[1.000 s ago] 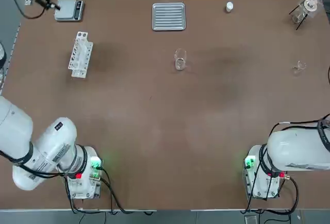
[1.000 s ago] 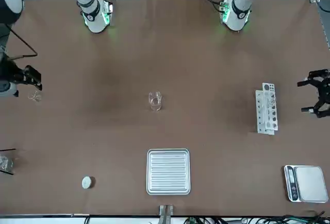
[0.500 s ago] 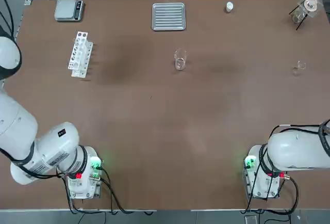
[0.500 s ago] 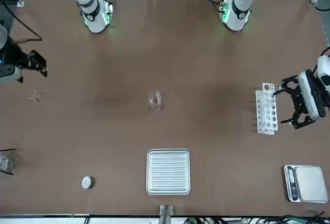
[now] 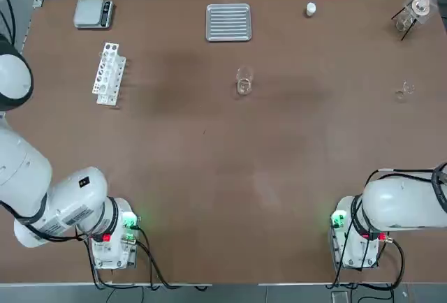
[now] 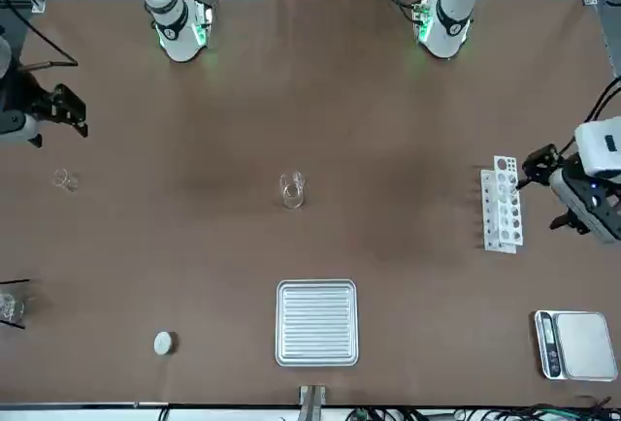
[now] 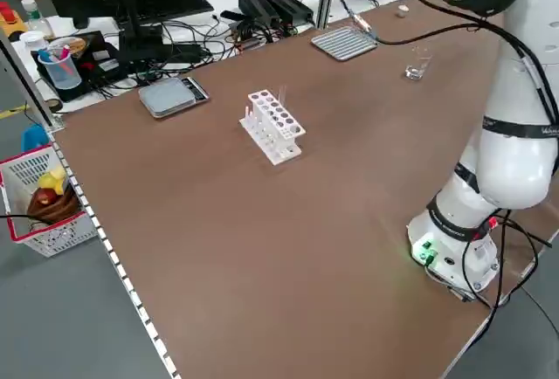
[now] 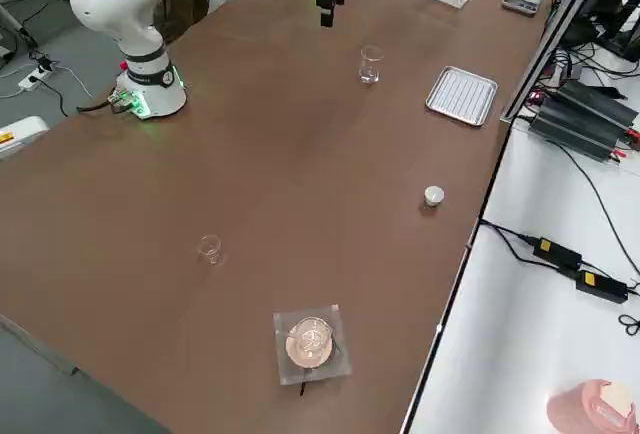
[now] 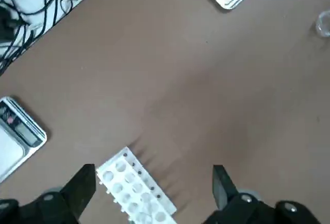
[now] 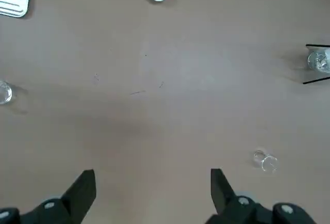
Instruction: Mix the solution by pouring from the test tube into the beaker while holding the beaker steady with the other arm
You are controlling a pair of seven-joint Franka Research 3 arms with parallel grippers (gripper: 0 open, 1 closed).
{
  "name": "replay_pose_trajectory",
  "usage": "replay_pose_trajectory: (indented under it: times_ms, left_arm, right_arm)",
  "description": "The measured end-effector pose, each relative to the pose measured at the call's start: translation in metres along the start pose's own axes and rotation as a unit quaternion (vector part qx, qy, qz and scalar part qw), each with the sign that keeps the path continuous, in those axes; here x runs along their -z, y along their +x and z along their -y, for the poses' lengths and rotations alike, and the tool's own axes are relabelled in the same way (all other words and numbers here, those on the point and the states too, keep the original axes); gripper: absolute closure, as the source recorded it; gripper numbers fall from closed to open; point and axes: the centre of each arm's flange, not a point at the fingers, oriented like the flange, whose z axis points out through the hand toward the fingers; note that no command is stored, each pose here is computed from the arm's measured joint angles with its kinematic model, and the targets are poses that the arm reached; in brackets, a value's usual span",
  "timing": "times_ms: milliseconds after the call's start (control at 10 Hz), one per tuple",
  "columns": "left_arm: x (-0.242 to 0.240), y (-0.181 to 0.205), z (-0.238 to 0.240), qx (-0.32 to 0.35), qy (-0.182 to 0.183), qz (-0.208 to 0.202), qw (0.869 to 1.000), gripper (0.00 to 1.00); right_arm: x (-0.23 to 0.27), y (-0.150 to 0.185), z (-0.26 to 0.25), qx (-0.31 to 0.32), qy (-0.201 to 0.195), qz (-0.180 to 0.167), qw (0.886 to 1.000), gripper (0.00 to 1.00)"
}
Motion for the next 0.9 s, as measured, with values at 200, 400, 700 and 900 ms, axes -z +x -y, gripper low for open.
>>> replay_pose_trajectory:
  times_ms: [200,400,700,900]
  left_arm:
    - [0.013,0.014,-0.027,0.041,0.012,-0.003,0.999,0.0]
    - [0.028,0.028,-0.072,0.105,0.019,0.014,0.994,0.0]
    - [0.05,0.022,-0.097,0.203,0.047,0.032,0.978,0.0]
    - [0.059,0.009,-0.082,0.229,0.066,0.034,0.971,0.0]
  right_arm:
    - [0.0,0.0,0.0,0.0,0.0,-0.001,1.0,0.01]
    - [0.001,0.001,0.0,0.0,0.0,-0.003,1.0,0.01]
    - [0.002,0.001,0.0,0.0,-0.001,-0.006,1.0,0.01]
    - [0.002,0.002,0.0,0.0,-0.001,-0.008,1.0,0.01]
